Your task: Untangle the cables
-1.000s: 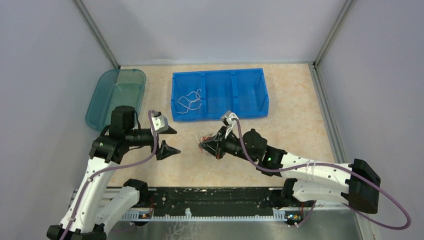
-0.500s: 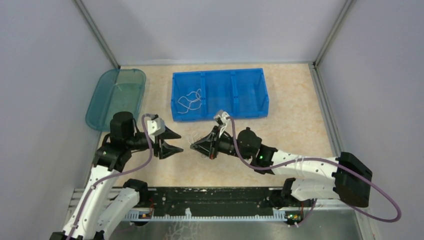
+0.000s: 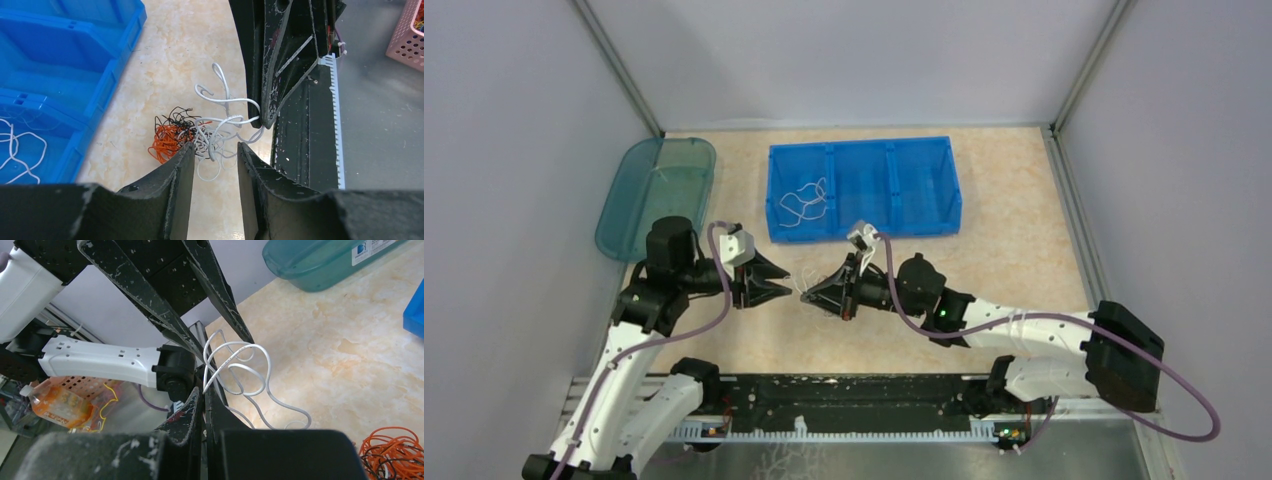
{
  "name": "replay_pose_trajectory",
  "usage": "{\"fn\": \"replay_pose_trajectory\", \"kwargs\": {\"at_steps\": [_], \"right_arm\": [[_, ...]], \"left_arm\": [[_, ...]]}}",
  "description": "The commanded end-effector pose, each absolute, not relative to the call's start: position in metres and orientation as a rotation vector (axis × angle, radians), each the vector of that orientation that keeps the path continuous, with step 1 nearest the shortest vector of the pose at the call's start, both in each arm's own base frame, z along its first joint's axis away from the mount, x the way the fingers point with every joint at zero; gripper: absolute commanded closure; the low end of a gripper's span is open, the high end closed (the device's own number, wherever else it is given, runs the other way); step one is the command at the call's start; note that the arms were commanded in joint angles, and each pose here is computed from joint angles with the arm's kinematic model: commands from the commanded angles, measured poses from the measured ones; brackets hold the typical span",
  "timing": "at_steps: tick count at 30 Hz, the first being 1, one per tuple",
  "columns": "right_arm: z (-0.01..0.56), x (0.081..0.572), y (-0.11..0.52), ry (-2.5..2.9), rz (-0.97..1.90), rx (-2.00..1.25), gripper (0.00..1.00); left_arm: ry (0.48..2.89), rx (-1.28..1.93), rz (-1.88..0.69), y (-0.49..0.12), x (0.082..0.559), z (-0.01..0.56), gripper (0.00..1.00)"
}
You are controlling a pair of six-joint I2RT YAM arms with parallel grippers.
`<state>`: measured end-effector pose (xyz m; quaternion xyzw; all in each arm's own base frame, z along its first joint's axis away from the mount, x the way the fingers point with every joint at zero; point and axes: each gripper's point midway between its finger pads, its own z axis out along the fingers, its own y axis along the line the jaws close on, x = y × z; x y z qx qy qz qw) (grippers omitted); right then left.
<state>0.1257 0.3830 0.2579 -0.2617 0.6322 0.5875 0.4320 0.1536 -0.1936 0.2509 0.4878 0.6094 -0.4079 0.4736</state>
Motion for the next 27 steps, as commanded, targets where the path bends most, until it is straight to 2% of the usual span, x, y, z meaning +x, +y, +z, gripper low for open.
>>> {"fn": "replay_pose_trajectory", "kwargs": {"at_steps": [1, 4, 9, 13, 16, 17, 20, 21, 24, 27], "right_arm": [[0.289, 0.128, 0.389, 1.474, 1.513, -0.646, 0.99], [0.285, 0.126, 0.392, 1.484, 1.523, -0.662, 0.98], [0.282, 0.127, 0.396, 1.482, 1.540, -0.654, 0.95], [0.288, 0.132, 0.403, 1.471, 1.555, -0.643, 0.94], [0.286, 0.135, 0.399, 1.484, 1.538, -0.635, 0.93], [0.285, 0.136, 0.396, 1.488, 1.532, -0.627, 0.88], [0.277, 0.144, 0.381, 1.524, 1.528, -0.577, 0.56], [0.275, 0.146, 0.375, 1.535, 1.530, -0.563, 0.50], [0.263, 0.152, 0.357, 1.571, 1.504, -0.532, 0.44], [0.260, 0.162, 0.342, 1.583, 1.447, -0.494, 0.38]], "left_arm": [[1.407, 1.233, -1.006, -0.198, 0.151, 0.266, 0.60], [1.424, 1.229, -0.983, -0.198, 0.158, 0.262, 0.71], [1.422, 1.234, -0.971, -0.198, 0.161, 0.260, 0.82], [1.426, 1.240, -0.915, -0.195, 0.169, 0.256, 0.97], [1.404, 1.250, -0.816, -0.191, 0.178, 0.259, 0.99], [1.385, 1.259, -0.757, -0.188, 0.182, 0.262, 0.99], [1.306, 1.262, -0.546, -0.176, 0.200, 0.277, 0.99], [1.276, 1.251, -0.478, -0.172, 0.206, 0.286, 0.99], [1.185, 1.238, -0.340, -0.164, 0.213, 0.313, 0.99], [1.112, 1.246, -0.308, -0.164, 0.207, 0.334, 0.99]]}}
